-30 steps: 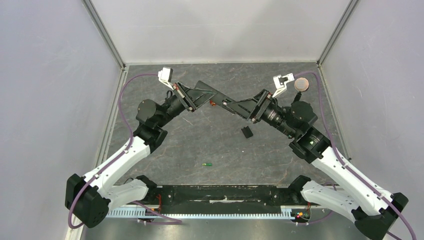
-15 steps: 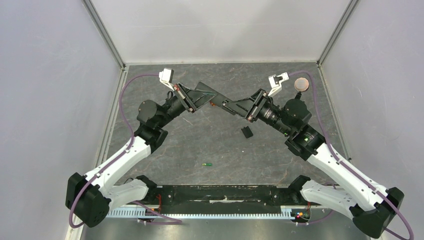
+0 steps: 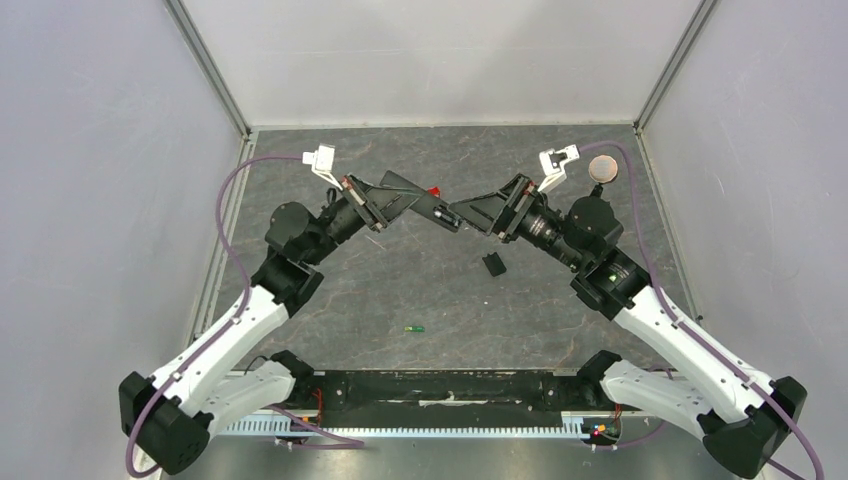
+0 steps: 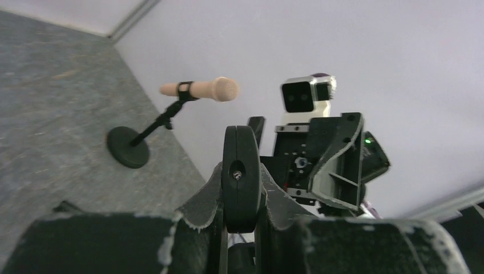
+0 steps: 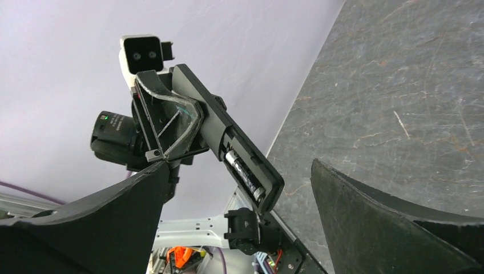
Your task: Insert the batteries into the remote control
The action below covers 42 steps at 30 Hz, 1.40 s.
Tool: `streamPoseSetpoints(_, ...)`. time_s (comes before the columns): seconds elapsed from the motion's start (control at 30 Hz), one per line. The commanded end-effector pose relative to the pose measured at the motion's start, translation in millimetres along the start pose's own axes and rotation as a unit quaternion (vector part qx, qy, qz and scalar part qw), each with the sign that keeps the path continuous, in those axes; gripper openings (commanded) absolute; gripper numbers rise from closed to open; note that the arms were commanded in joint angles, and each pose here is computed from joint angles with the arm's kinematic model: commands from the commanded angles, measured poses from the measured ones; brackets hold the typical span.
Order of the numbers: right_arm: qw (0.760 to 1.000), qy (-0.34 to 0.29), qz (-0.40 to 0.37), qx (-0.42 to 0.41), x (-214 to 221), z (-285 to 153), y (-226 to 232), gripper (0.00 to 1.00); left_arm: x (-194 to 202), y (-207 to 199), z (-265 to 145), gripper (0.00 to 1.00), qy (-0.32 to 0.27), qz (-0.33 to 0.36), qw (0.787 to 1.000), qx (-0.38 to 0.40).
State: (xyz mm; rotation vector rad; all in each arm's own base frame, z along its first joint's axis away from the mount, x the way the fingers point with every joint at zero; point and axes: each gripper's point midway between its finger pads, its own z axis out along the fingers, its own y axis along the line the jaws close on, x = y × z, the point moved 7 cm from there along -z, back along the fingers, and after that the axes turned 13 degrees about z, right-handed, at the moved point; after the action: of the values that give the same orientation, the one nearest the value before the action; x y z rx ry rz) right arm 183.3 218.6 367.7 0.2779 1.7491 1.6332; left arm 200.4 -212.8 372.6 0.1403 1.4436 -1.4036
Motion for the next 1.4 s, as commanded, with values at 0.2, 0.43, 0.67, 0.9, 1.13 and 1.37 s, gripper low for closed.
streamPoseSetpoints(0.2, 0.988, -0.027, -0.132, 0.08, -15.6, -8.3, -25.3, 0.87, -23.9, 29.1, -47.2, 0.02, -0.015, 0.142, 0.956, -0.255)
streamPoseSetpoints(0.43, 0.945, 0.156, -0.25, 0.146, 38.4, 5.7, -116.4, 0.7, -41.0, 30.1, -94.8, 0.02, -0.039, 0.197, 0.909, -0.365)
streamPoseSetpoints(0.67, 0.843, 0.335, -0.387, 0.166, 135.7, 23.1, -164.2, 0.76, -49.3, 22.9, -123.6, 0.02, -0.062, 0.206, 0.889, -0.405)
streamPoseSetpoints(0.9, 0.751, 0.408, -0.483, 0.191, 180.3, 35.1, -191.3, 0.78, -56.8, 11.3, -141.1, 0.02, -0.077, 0.201, 0.882, -0.418)
streamPoseSetpoints(1.13, 0.724, 0.415, -0.492, 0.249, 188.5, 54.9, -210.0, 0.68, -60.4, 6.0, -142.2, 0.02, -0.079, 0.206, 0.884, -0.412)
streamPoseSetpoints(1.37, 0.711, 0.434, -0.487, 0.262, 194.6, 55.2, -222.1, 0.54, -64.5, 1.8, -139.2, 0.02, -0.073, 0.217, 0.885, -0.405)
